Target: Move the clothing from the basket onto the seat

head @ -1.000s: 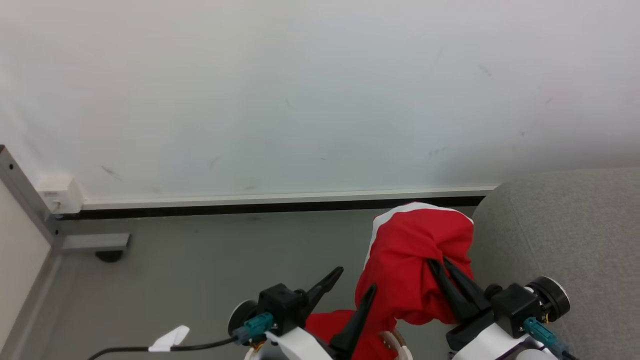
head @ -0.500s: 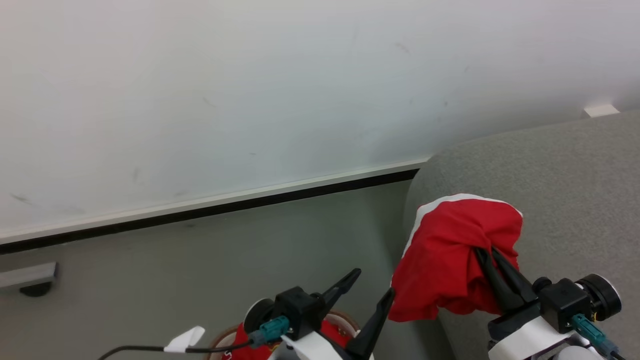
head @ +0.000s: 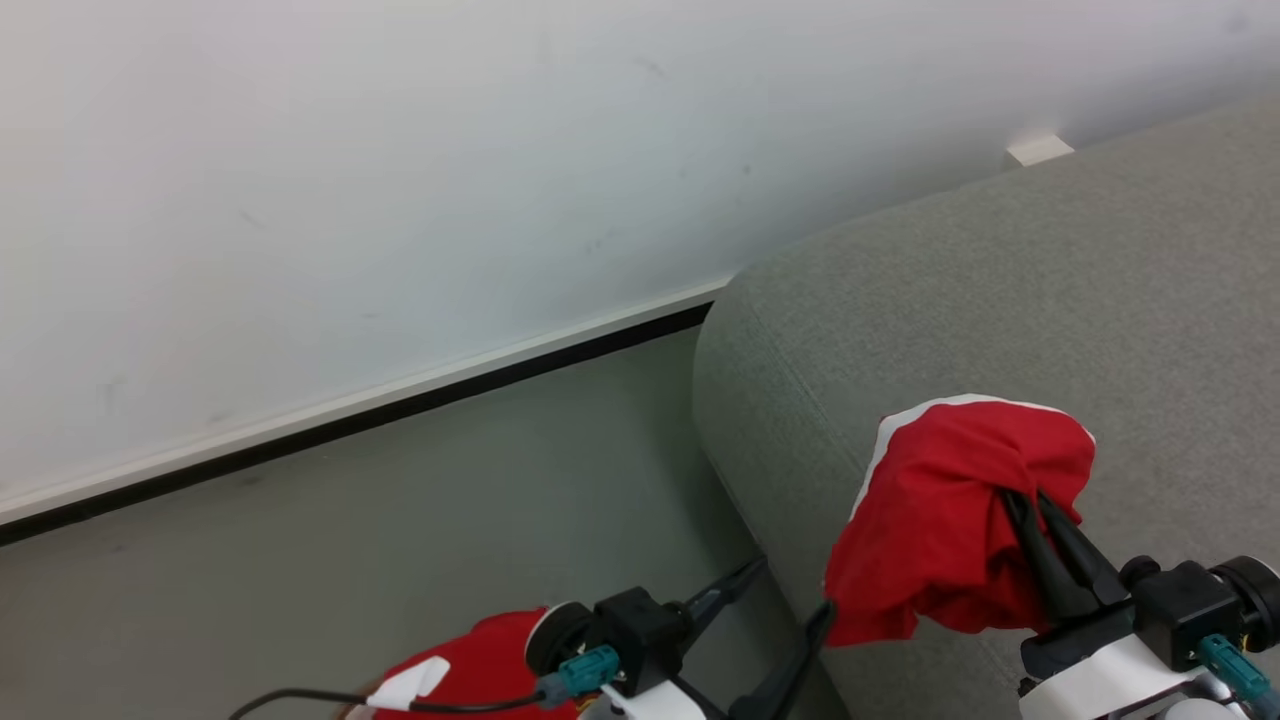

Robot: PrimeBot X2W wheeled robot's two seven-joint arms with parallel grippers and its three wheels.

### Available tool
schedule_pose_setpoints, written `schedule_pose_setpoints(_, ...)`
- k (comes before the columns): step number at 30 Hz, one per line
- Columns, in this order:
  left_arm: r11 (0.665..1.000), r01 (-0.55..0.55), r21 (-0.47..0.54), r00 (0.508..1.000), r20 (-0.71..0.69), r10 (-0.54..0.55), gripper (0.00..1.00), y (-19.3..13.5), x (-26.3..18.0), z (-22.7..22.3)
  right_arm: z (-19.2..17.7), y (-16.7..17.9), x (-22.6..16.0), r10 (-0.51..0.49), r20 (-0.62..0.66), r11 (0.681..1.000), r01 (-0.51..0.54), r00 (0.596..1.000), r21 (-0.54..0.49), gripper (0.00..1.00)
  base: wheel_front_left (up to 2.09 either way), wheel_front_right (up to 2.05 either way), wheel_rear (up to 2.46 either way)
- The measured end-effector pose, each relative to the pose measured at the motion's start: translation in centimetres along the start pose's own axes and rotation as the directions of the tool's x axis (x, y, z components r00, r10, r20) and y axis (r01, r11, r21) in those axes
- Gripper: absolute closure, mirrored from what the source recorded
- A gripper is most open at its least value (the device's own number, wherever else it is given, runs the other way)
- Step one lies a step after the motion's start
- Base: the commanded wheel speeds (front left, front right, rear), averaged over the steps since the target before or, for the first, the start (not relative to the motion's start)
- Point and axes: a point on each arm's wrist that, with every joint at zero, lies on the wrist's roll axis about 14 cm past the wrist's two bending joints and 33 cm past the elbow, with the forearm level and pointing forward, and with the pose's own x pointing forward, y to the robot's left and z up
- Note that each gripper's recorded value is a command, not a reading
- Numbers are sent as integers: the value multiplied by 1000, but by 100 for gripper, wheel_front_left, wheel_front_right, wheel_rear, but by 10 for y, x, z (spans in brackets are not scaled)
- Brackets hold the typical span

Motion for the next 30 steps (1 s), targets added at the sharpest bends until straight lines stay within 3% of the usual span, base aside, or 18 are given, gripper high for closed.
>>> schedule_pose_setpoints(10,999,35,-1,999,-9,-35,0,12,14,-3,-8,-28,13,-81,-28,997,81,996,-17,100,0,0,0)
schedule_pose_setpoints(17,999,42,16,999,1,-42,0,60,31,1,5,-62,86,-139,22,983,141,990,-116,100,0,0,0)
schedule_pose_setpoints(22,1000,30,5,999,13,-30,0,102,41,-9,-7,-93,149,-174,9,963,172,985,-206,100,0,0,0)
schedule_pose_setpoints(26,1000,-7,-20,1000,15,8,0,139,44,-27,-32,-124,191,-234,-36,938,216,972,-272,100,0,0,0)
schedule_pose_setpoints(30,995,-75,-72,997,5,76,0,170,34,-52,-79,-146,213,-292,-125,919,242,948,-312,100,0,0,0)
